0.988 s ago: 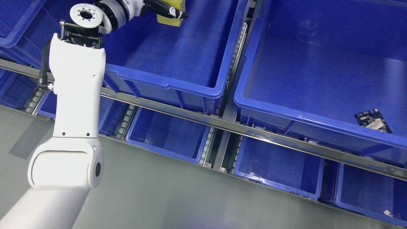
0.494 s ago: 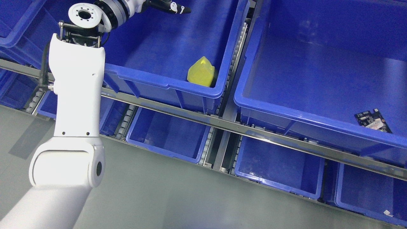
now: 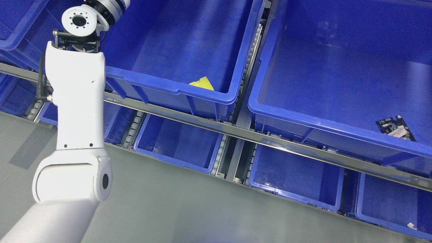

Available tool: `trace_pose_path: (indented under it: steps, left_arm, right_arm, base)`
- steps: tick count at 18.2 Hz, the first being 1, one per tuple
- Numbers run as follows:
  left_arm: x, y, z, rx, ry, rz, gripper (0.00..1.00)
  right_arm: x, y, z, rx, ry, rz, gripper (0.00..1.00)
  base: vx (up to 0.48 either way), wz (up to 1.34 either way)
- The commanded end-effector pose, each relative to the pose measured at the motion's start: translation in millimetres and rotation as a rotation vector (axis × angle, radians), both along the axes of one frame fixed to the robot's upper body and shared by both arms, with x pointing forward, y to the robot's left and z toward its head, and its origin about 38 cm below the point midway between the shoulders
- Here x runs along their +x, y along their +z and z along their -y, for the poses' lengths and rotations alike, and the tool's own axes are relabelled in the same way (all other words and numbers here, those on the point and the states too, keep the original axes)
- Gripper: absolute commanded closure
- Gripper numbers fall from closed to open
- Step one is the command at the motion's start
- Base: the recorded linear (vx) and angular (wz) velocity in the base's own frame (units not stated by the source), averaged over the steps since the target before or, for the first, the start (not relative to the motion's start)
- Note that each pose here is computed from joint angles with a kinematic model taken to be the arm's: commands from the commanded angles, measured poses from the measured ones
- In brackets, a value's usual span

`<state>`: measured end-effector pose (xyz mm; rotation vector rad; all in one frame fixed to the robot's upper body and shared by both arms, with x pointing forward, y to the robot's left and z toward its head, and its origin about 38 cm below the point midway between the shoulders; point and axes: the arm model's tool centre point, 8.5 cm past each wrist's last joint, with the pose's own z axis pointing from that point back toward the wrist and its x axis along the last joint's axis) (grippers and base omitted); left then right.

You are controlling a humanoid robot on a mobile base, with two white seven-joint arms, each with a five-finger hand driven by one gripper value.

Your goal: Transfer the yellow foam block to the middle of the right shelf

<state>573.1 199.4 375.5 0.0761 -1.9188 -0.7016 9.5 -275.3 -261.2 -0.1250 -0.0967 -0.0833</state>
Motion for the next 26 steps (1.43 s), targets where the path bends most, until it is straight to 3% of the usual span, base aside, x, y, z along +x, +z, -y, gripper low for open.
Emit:
trace_pose_path:
  steps: [1,6,11,19,26]
  left_arm:
    - [-12,-24,-47,-0.116,0.176,0.061,0.00]
    - [-42,-25,-70,-0.259,0.165,0.139,0.00]
    - [-68,-21,-67,-0.224,0.107,0.365,0.00]
    - [-111,-18,-75,-0.323,0.111,0.460,0.00]
    - [-137,-43,-92,-0.394,0.201,0.422,0.00]
  right_arm:
    - [5.2,1.1,12,-0.019,0.005,0.016,0.00]
    - [5.2,1.1,12,-0.019,0.005,0.016,0.00]
    - [5.2,1.1,12,-0.019,0.005,0.016,0.00]
    - [5.2,1.1,12,-0.019,0.005,0.016,0.00]
    - [5.2,1.1,12,-0.019,0.005,0.016,0.00]
  base:
    - [0.000,0.00]
    - [0.000,0.00]
    - [0.000,0.00]
    - [0.000,0.00]
    - [0.000,0.00]
